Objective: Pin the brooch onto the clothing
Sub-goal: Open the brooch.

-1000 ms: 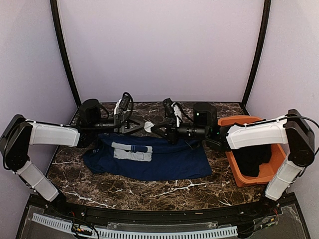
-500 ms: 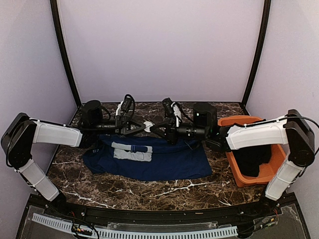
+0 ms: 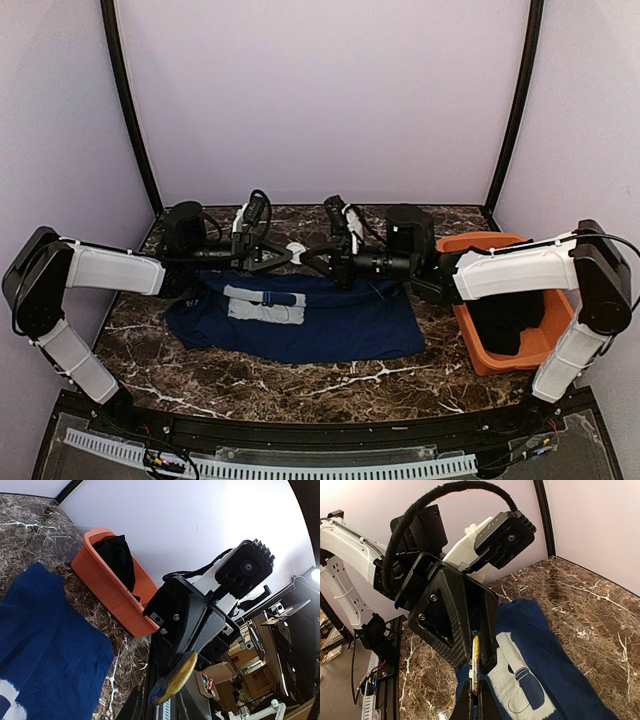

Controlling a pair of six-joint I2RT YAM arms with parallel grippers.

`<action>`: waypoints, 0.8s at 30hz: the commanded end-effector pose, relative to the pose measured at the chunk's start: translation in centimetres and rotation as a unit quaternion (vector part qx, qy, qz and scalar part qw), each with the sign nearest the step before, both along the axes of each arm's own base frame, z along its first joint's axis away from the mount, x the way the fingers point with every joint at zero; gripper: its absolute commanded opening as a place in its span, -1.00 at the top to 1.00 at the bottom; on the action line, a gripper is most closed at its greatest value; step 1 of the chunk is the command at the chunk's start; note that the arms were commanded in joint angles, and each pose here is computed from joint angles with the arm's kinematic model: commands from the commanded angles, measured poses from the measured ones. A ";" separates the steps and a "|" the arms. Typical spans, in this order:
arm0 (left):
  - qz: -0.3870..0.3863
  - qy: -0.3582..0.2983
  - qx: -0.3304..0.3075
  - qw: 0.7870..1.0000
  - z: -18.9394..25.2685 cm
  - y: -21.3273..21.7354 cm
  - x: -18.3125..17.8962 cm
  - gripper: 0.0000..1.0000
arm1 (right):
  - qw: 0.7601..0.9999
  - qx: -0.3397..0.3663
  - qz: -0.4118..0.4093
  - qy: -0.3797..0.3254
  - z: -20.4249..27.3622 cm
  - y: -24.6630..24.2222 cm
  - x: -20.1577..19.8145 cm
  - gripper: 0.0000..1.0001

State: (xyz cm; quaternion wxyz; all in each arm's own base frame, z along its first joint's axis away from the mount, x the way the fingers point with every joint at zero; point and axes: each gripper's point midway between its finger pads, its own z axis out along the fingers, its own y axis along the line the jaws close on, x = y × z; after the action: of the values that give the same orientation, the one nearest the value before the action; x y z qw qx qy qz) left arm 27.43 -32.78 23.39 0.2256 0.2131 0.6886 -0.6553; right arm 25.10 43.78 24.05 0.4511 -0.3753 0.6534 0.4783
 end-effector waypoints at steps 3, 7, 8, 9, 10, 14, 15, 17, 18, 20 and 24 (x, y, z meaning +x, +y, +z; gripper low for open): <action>-0.009 0.000 0.000 1.000 -0.2 -0.1 -0.3 0.57 | 1.000 0.012 0.002 -0.022 1.8 0.7 -0.3 1.00; -0.008 0.001 0.002 1.000 -0.4 -0.1 -0.2 0.62 | 1.000 0.010 0.004 -0.025 1.7 1.0 -0.5 1.00; -0.007 0.001 0.003 1.000 -0.3 -0.1 -0.2 0.66 | 1.000 0.009 0.004 -0.025 1.8 1.0 -0.5 1.00; -0.007 0.002 0.004 1.000 -0.5 -0.1 -0.2 0.67 | 1.000 0.008 0.005 -0.025 1.7 1.0 -0.5 1.00; -0.007 0.002 0.005 1.000 -0.5 -0.1 -0.2 0.70 | 1.000 0.007 0.005 -0.024 1.6 1.0 -0.6 1.00; -0.005 0.005 0.008 1.000 -0.7 -0.1 -0.1 0.79 | 1.000 0.006 0.007 -0.027 1.7 1.3 -0.7 1.00; -0.004 0.006 0.010 1.000 -0.8 -0.1 0.0 0.81 | 1.000 0.005 0.007 -0.028 1.7 1.3 -0.7 1.00; -0.002 0.007 0.016 1.000 -1.1 -0.1 0.1 0.84 | 0.999 0.001 0.008 -0.032 1.7 1.5 -0.8 1.00; -0.001 0.003 0.017 1.000 -1.1 -0.1 0.1 0.84 | 0.999 0.000 0.008 -0.034 1.8 1.6 -0.9 1.00; 0.003 0.003 0.026 1.000 -1.4 -0.1 0.3 0.85 | 0.999 -0.004 0.007 -0.035 1.7 1.9 -0.8 1.00; 0.009 0.006 0.042 0.999 -2.0 -0.1 0.4 0.90 | 0.999 -0.009 0.008 -0.034 1.6 2.5 -1.0 1.00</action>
State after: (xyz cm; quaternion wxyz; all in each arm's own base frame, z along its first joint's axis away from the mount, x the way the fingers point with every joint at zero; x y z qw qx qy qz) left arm 27.72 -32.68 22.33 0.2304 0.2210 0.6983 -0.6407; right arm 25.31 44.34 23.40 0.4446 -0.3778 0.6751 0.4515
